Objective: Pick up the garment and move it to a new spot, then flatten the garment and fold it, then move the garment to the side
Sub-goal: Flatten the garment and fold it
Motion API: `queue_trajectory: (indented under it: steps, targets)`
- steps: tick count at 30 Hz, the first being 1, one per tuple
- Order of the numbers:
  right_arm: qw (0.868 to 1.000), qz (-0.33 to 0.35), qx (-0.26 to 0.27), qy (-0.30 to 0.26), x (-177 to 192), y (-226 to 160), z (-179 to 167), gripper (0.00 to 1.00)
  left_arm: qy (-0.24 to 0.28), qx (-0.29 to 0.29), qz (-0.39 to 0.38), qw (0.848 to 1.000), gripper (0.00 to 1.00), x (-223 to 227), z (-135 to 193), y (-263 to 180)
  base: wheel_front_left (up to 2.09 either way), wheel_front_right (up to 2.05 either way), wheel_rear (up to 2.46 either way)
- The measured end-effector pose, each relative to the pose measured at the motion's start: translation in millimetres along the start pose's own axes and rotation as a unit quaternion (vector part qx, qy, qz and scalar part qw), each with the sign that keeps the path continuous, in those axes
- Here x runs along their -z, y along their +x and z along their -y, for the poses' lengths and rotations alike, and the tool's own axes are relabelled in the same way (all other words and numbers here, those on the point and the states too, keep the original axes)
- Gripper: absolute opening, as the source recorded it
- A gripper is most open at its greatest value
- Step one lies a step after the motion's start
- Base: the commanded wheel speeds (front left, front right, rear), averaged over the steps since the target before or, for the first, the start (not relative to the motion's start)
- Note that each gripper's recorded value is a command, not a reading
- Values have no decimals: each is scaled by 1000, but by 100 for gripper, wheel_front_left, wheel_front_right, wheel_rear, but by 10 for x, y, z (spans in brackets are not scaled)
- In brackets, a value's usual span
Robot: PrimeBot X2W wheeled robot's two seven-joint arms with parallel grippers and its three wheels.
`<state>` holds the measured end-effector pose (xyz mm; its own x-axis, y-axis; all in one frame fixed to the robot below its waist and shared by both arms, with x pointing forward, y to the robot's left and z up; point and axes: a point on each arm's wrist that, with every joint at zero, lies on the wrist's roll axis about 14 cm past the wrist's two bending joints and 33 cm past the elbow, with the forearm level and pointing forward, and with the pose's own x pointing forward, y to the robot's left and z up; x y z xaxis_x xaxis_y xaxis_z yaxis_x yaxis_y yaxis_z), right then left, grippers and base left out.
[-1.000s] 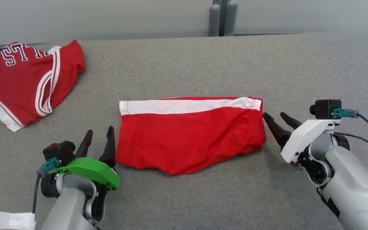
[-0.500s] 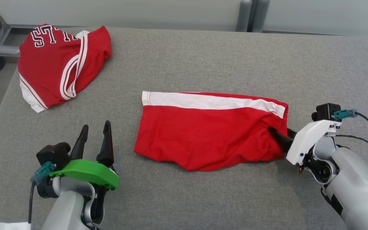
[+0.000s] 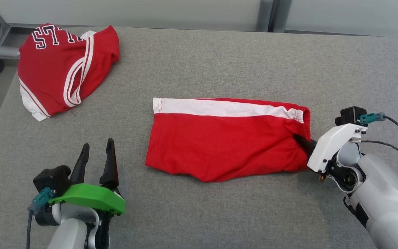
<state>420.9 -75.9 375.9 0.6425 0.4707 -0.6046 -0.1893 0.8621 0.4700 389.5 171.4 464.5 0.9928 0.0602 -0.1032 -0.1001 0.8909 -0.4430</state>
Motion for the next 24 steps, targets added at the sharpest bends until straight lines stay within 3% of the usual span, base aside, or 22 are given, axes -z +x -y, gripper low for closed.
queue_trajectory:
  steps: [8, 24]
  targets:
    - [1000, 16, 6, -1, -97, -106, 76, 0, 4, 11, -8, 1000, 100, 57, 59, -33, 0, 0, 0]
    - [993, 60, 98, -31, -497, -712, 853, 0, 13, 75, -8, 997, 100, 79, 470, 9, 0, 0, 0]
